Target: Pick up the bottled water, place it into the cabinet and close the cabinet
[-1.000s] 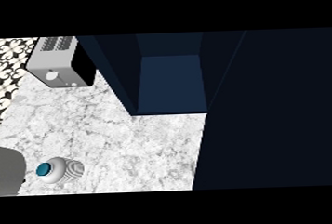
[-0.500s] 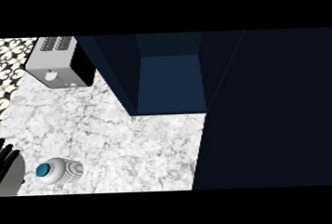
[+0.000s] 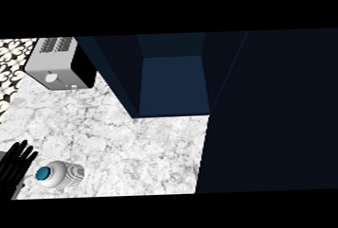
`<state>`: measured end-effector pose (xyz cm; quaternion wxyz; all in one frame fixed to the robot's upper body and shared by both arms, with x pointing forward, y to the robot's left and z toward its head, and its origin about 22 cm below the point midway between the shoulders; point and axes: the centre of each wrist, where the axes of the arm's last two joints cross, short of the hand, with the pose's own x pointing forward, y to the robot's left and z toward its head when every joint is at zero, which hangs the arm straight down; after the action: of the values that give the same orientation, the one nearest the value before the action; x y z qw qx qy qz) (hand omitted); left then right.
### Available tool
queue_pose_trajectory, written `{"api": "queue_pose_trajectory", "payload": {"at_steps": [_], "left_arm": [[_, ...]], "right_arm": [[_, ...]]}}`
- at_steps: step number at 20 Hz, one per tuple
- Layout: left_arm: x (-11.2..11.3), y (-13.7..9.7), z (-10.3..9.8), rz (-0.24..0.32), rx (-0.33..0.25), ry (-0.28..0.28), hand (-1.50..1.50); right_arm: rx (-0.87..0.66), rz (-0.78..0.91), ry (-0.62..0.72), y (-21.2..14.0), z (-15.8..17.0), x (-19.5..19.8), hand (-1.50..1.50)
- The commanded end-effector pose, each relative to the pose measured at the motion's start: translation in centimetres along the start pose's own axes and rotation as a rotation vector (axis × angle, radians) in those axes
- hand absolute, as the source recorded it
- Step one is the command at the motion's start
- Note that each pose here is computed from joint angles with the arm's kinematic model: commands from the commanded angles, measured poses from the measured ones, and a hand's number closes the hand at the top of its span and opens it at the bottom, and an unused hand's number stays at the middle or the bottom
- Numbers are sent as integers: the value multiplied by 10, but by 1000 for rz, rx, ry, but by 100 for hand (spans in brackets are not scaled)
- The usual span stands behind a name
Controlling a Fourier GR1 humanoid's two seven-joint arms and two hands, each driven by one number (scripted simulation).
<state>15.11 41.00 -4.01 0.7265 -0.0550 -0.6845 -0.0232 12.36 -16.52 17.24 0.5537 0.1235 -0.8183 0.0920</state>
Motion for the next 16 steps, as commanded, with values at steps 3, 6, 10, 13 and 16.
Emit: {"api": "queue_pose_trajectory", "payload": {"at_steps": [3,6,10,13,16], "left_arm": [[-39,-1,-9,4,-35,11,-150],[-65,-8,-19,20,-9,-1,-150],[-85,-10,-3,50,5,-3,-150],[-79,2,-36,36,16,-8,-150],[-84,-3,-41,42,19,-27,-150]], "right_arm": [[-33,60,-35,-9,23,33,-150],[-30,52,-36,-2,22,27,-150],[-35,79,-57,-1,14,20,-150],[-42,63,-46,5,5,15,-150],[-26,52,-38,6,16,21,-150]]}}
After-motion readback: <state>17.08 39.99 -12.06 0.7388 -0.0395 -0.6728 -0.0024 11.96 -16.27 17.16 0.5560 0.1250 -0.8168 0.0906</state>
